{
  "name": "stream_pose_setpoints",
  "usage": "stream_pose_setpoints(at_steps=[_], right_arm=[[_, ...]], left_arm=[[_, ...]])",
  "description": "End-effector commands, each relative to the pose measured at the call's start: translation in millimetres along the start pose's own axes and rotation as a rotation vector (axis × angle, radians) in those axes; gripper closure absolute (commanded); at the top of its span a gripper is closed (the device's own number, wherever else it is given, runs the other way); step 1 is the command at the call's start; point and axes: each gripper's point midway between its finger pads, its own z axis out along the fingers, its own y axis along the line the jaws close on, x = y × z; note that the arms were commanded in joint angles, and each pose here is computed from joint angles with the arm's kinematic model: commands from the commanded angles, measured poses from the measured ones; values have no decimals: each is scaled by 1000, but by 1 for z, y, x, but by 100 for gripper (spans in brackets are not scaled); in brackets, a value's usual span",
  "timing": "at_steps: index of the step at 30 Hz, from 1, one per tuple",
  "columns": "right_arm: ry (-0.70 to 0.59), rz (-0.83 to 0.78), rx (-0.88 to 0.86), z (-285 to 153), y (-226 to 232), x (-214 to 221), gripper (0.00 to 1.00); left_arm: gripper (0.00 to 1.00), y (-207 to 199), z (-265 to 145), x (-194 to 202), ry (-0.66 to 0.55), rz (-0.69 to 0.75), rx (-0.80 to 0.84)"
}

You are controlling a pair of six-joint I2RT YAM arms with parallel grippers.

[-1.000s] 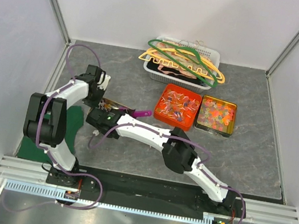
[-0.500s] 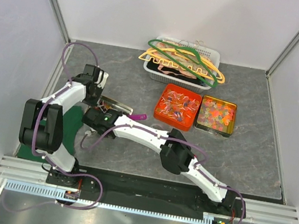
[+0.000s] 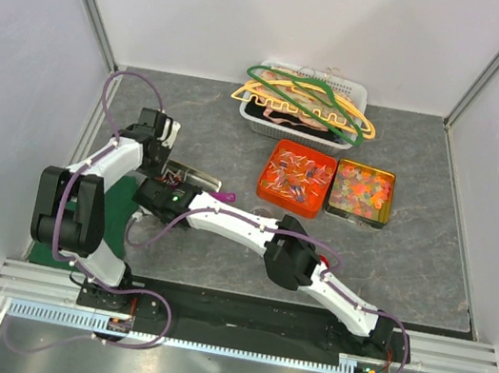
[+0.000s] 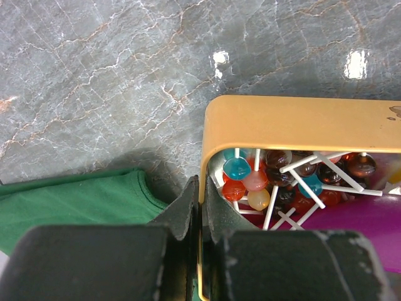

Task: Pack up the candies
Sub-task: Scoop the fake candies from the storage box.

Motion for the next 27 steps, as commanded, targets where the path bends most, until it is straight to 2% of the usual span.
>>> stream_pose_setpoints(at_steps=[1,10,15,17,27], right_arm=[[-129,24,-60,-1,26,-40,100],[-250,62,-71,-20,30,-70,100],[-278,88,-106,-29,31,-68,100],[-267,92,-133,-26,37,-60,100],[-234,218,-197,-35,4,-7,100]], left_arm=[[98,-3,-12,-36,-145,-46,21],[98,-4,-10,-35,-142,-43,33],[98,-6,-10,-35,-142,-39,41],[98,-6,-10,-34,-140,-38,38],[98,-8,-5,-31,-123,-32,44]])
